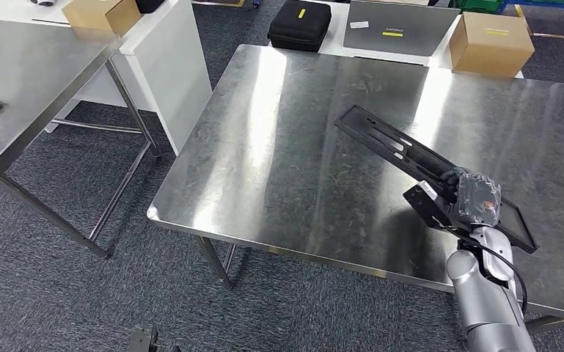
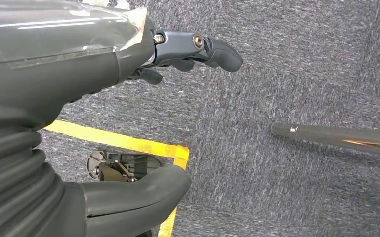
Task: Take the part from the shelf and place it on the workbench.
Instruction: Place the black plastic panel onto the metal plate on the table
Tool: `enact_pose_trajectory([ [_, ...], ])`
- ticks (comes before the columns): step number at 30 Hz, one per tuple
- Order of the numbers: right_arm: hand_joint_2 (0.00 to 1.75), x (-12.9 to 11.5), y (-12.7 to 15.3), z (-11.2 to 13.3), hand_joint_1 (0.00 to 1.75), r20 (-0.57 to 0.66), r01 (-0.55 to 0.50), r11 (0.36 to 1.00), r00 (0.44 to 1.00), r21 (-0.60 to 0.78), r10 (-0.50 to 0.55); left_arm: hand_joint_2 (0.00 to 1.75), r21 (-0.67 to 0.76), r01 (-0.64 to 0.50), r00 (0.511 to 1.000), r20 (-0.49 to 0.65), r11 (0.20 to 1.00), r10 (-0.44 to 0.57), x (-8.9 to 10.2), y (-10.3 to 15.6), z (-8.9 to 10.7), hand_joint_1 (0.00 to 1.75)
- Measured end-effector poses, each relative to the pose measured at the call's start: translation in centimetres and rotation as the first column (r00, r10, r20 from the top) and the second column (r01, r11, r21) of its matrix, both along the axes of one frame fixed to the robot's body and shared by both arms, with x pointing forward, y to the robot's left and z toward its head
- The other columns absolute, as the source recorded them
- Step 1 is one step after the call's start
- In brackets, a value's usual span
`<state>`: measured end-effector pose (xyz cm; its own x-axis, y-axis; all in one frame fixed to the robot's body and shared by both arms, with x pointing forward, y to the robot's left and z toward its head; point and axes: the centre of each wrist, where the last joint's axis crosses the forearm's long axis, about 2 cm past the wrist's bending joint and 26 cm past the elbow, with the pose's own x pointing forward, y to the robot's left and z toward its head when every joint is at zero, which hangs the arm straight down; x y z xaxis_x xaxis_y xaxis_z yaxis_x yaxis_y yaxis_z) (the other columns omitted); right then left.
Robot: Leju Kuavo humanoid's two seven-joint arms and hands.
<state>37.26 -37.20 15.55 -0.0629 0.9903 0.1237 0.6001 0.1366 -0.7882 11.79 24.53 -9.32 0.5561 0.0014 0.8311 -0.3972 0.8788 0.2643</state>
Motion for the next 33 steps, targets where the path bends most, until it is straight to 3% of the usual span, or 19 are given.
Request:
enact_pose_trajectory([
  [14, 1.75, -1.3, -3.1, -0.3, 1.66, 0.028, -0.039, 0.999, 0.999, -0.002, 0.039, 1.75, -0.002, 0.008, 1.000, -0.004, 1.000, -0.008, -0.2, -0.3, 0.0, 0.00],
  [27, 1.75, -1.5, -3.7, -0.3, 1.66, 0.025, -0.039, 0.999, 0.999, -0.012, 0.040, 1.75, -0.004, 0.006, 1.000, -0.010, 1.000, -0.006, -0.6, -0.3, -0.1, 0.00],
  [33, 1.75, -0.1, -2.9, 0.6, 1.66, 0.023, -0.044, 0.998, 0.999, -0.037, 0.044, 1.75, -0.008, -0.010, 1.000, -0.014, 1.000, 0.010, -0.8, -0.2, -0.2, 0.00],
])
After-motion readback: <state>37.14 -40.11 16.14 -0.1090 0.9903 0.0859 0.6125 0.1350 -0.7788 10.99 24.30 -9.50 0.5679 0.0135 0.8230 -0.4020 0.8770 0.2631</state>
